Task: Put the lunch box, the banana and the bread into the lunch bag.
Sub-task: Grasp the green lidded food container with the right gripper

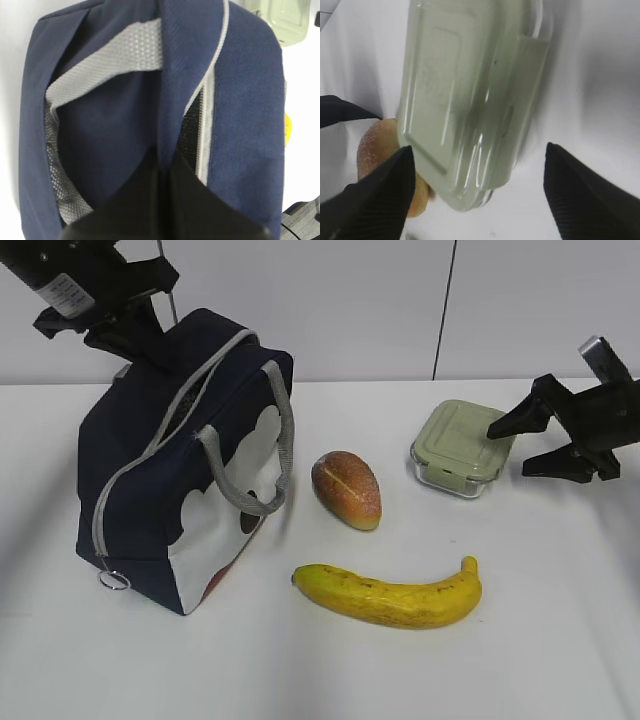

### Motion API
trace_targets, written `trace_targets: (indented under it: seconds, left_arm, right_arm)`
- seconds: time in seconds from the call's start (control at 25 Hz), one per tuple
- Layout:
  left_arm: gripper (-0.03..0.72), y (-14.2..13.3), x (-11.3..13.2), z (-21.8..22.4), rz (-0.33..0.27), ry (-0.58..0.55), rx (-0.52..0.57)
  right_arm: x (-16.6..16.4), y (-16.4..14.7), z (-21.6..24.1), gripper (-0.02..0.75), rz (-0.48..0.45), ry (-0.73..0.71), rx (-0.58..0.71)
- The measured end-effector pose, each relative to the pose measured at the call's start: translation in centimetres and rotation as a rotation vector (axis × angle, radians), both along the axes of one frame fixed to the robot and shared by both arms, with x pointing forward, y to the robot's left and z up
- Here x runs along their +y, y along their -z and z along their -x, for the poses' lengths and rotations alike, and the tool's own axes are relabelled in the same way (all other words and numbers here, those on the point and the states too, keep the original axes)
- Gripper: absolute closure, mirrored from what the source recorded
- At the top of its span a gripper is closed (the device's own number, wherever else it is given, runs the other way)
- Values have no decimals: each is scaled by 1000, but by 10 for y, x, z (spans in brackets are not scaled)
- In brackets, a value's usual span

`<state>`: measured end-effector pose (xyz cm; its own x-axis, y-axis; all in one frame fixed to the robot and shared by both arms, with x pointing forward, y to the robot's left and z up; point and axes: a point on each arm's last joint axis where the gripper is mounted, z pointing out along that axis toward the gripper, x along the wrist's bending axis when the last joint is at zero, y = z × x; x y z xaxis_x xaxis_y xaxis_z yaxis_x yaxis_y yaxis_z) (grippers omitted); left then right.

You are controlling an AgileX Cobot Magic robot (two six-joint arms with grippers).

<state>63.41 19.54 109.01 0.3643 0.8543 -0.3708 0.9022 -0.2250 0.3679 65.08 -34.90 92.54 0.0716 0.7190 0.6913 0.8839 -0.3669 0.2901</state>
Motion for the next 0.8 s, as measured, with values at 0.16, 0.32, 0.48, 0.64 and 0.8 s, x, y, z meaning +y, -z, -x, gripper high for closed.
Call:
trace_targets:
  seconds: [0.16, 0.32, 0.48, 0.64, 0.8]
  left_arm:
    - [691, 0, 0, 0, 0, 0, 0]
    - [691, 0, 0, 0, 0, 0, 0]
    - [691, 0, 0, 0, -1, 0, 0]
    - [691, 0, 0, 0, -1, 0, 0]
    - [691, 0, 0, 0, -1, 0, 0]
  right_arm:
    - [-3, 13, -14, 145, -9, -4, -16]
    - [-5, 18, -26, 145, -26, -1, -41]
    - [-4, 21, -27, 147, -31, -34, -53]
    - [-3, 22, -27, 167, -35, -52, -62]
    - [-3, 28, -27, 237, -47, -63, -50]
